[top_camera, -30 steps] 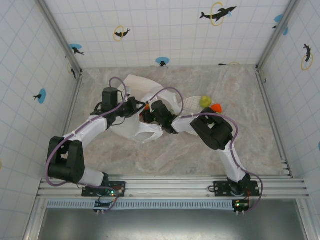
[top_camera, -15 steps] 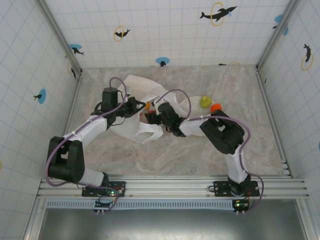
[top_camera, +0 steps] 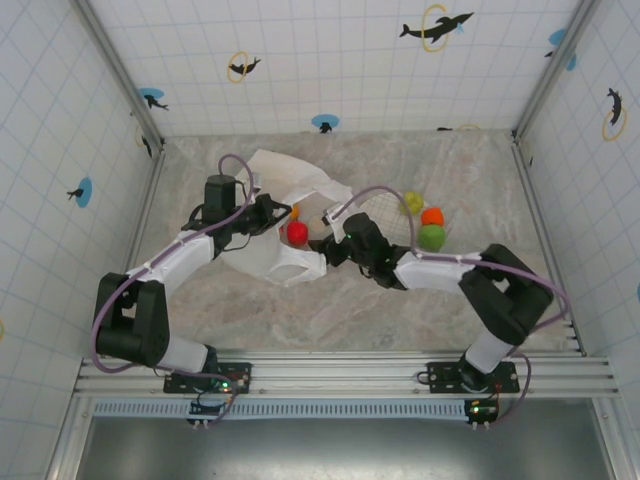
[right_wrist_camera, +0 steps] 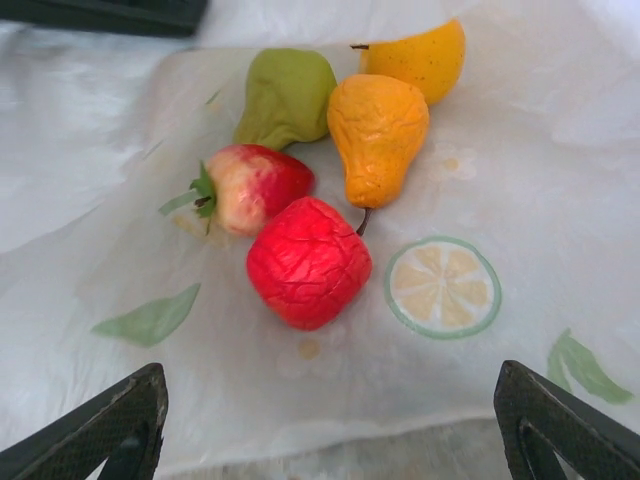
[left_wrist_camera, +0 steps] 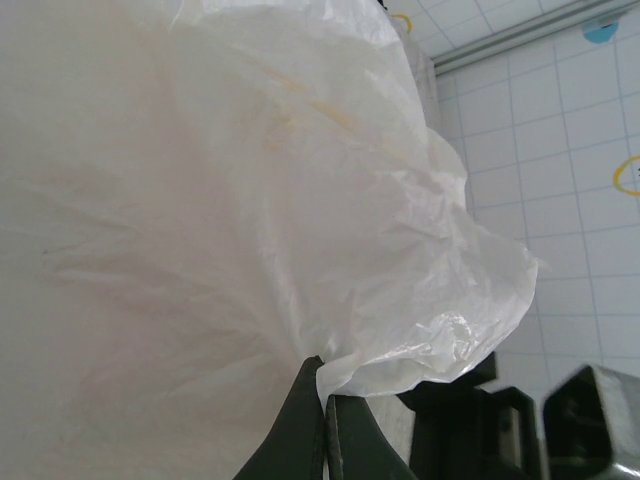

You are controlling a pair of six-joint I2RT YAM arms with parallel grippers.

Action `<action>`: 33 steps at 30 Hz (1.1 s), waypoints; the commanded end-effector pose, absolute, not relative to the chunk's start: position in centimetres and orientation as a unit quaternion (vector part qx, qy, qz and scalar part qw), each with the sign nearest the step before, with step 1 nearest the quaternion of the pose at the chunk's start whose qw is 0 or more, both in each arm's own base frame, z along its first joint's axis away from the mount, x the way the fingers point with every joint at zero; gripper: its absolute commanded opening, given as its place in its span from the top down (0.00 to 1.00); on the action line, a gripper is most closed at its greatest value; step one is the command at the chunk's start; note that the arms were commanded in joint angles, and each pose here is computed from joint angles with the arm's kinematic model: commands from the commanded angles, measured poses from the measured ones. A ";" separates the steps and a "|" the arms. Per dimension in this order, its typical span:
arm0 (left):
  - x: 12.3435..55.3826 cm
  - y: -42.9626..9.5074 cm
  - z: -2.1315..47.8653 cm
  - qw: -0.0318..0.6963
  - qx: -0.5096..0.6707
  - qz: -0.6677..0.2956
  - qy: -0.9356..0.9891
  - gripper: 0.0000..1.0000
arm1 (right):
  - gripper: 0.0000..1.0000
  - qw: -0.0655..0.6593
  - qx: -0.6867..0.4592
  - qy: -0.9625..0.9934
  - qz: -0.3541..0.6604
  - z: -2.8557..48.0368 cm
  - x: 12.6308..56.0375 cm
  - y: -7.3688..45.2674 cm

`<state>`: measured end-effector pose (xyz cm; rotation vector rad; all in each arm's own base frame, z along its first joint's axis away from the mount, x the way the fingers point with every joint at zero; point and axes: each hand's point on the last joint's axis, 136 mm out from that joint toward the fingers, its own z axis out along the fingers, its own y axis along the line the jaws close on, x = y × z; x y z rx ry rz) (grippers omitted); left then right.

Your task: Place the fruits into the plastic bag

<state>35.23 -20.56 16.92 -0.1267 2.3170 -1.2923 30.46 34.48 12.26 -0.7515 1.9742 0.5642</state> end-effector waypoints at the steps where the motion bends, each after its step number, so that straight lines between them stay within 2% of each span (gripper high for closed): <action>1: 35.2 -20.6 17.0 0.234 -0.051 -0.478 0.845 1.00 | 0.14 0.451 -0.337 0.793 0.235 13.4 28.4 33.4; 10: 35.3 -20.5 16.9 0.234 -0.051 -0.476 0.846 1.00 | 0.13 0.472 -0.336 0.771 0.265 18.8 26.2 29.3; 19: 35.3 -20.6 16.8 0.233 -0.051 -0.476 0.846 1.00 | 0.11 0.517 -0.280 0.773 0.240 21.8 27.9 24.6; 22: 35.3 -20.5 16.7 0.232 -0.052 -0.476 0.847 1.00 | 0.10 0.529 -0.237 0.794 0.185 21.8 29.7 22.2; 27: 35.3 -20.6 16.8 0.233 -0.052 -0.476 0.846 1.00 | 0.05 0.479 -0.074 0.875 0.013 18.9 33.6 12.9; 30: 35.3 -20.6 16.7 0.232 -0.052 -0.476 0.847 1.00 | 0.03 0.435 -0.012 0.900 -0.033 16.7 34.0 8.9; 33: 35.3 -20.6 16.7 0.233 -0.052 -0.476 0.847 1.00 | 0.00 0.417 0.011 0.908 -0.046 15.1 33.8 7.4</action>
